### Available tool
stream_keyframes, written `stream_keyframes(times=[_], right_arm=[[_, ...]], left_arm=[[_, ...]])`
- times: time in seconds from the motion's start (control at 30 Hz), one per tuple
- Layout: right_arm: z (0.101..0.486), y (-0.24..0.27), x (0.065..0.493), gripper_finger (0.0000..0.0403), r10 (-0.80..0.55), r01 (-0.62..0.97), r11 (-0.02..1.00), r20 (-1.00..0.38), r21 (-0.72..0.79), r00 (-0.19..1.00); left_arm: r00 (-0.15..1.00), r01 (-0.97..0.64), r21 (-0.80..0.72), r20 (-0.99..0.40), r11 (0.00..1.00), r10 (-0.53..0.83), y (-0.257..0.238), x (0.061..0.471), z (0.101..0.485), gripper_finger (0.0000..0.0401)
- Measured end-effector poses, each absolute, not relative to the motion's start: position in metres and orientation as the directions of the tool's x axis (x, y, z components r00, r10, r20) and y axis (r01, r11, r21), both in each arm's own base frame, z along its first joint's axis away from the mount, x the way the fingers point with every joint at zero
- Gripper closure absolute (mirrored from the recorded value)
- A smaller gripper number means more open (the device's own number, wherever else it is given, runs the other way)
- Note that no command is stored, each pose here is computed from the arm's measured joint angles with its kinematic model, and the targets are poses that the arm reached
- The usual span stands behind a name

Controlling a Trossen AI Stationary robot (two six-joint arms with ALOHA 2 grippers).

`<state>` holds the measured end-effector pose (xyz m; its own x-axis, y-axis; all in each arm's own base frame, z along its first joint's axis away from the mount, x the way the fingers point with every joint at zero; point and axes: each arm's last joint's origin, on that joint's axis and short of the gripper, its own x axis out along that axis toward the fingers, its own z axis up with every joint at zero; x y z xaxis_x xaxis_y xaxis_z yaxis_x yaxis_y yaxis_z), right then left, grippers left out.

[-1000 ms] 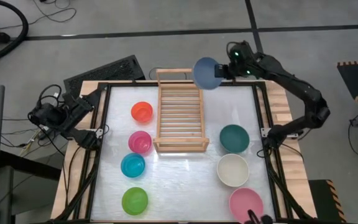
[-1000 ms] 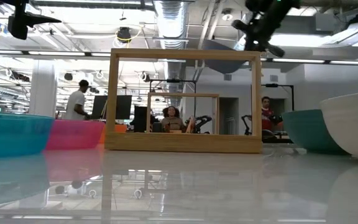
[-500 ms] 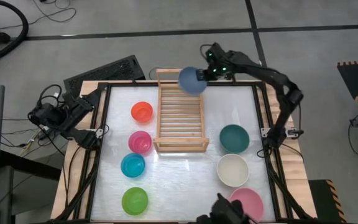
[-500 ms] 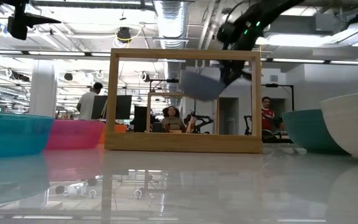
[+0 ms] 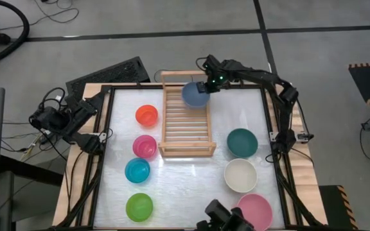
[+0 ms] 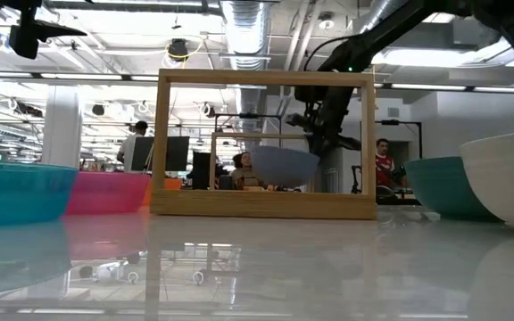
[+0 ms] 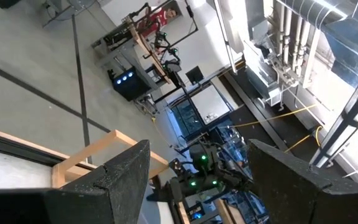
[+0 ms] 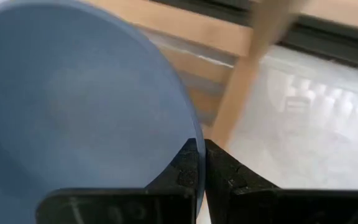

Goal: Place and stack bowls onto a shelf
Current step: Put the right blue bowl on the shelf

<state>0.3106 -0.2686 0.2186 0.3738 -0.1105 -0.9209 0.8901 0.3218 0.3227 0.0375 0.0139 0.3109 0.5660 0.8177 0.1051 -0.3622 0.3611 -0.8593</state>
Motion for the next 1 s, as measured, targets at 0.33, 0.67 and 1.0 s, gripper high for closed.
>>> stream_keyframes(times=[0.33,0.67,1.0], right_arm=[[0.215,-0.281,0.304,0.0370,-0.152,0.908,0.294,-0.923,0.300,0.354],[0.213,-0.280,0.308,0.0366,-0.163,0.904,0.295,-0.916,0.310,0.367],[0.213,-0.266,0.317,0.0366,-0.116,0.888,0.330,-0.920,0.319,0.374]], left_arm=[[0.541,-0.385,-0.860,0.085,0.336,0.837,0.014,0.037,0.310,0.0149],[0.531,-0.401,-0.855,0.076,0.329,0.844,0.014,0.037,0.309,0.0149],[0.531,-0.403,-0.853,0.075,0.330,0.844,0.014,0.037,0.309,0.0149]])
